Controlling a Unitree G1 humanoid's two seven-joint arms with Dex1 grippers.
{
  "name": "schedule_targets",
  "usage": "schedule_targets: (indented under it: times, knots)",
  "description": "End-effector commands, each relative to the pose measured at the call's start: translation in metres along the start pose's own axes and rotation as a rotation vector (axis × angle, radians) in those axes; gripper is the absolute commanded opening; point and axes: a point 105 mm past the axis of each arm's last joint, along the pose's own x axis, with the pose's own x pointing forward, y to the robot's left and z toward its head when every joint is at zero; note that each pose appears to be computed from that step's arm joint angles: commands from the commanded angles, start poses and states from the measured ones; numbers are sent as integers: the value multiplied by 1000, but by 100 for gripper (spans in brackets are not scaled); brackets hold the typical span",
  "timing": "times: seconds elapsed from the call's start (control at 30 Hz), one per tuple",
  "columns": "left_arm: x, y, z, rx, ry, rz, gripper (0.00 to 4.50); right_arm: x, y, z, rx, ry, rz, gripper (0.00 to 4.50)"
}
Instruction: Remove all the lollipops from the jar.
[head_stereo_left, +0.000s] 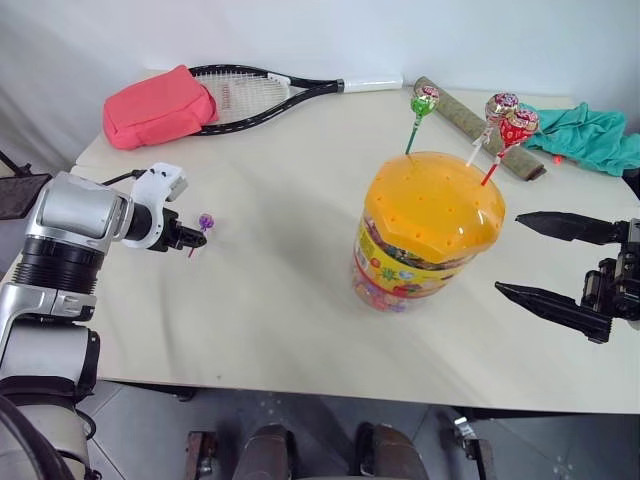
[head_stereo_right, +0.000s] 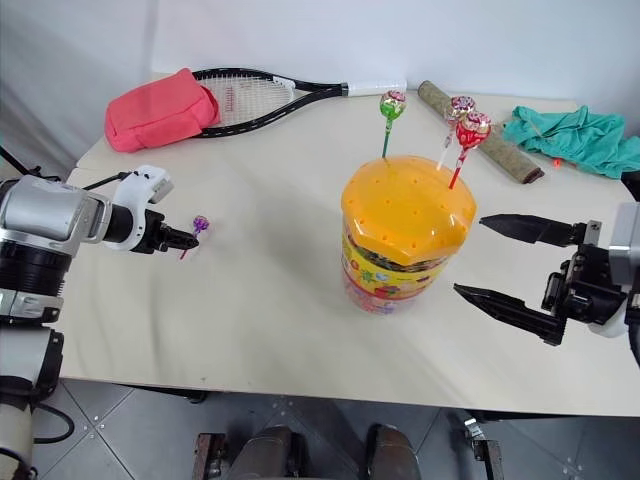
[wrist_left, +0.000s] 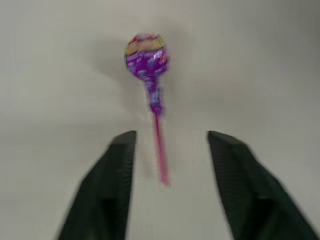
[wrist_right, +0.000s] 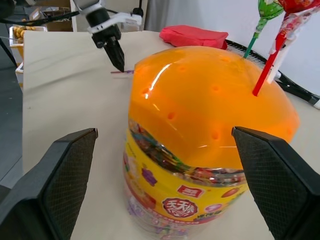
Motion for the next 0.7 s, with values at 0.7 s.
schedule_targets:
  times: [0.7]
  knots:
    - [-55, -169, 143, 752, -951, -885, 448, -21, -7, 35, -114, -69, -158, 450]
